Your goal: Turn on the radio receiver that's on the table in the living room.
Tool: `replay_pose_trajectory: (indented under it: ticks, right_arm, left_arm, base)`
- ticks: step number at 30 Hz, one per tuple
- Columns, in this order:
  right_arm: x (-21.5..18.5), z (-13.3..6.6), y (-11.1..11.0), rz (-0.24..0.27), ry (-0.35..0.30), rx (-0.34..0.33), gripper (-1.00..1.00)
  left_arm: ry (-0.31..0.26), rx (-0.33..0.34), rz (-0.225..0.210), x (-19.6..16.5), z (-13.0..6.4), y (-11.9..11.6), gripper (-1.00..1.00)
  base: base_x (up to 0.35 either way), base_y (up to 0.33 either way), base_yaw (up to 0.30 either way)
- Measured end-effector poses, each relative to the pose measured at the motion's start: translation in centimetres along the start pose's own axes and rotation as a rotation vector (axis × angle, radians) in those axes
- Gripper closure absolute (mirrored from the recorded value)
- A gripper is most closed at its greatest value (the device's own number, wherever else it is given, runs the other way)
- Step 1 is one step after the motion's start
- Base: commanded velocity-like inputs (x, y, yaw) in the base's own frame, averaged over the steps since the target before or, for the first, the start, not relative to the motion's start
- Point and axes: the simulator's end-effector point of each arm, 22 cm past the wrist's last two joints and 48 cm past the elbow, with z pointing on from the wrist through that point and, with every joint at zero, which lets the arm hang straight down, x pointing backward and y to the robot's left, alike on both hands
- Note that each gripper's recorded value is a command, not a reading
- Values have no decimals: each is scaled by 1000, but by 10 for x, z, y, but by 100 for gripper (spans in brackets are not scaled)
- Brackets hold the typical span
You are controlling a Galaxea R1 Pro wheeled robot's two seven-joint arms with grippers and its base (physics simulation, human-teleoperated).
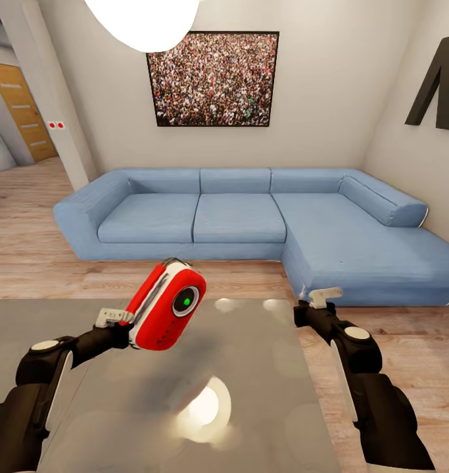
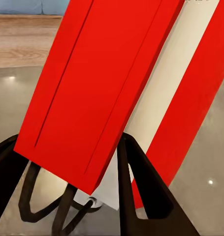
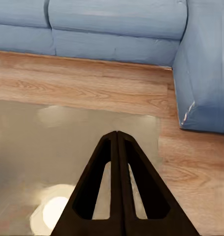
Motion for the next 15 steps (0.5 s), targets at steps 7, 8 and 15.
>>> replay_pose_trajectory:
  ticks: [7, 8, 15]
  right_arm:
    - [1, -1, -22, 6, 1, 87, 100]
    - [1, -1, -22, 7, 1, 92, 100]
    - [1, -4, -40, 8, 1, 173, 100]
  left_arm:
    - [-8, -81, -21, -2, -8, 30, 100]
    - [-7, -93, -18, -2, -9, 33, 100]
    - [-5, -129, -29, 0, -9, 42, 100]
  base:
    - [0, 0, 0]
    - [0, 0, 0]
    - [0, 0, 0]
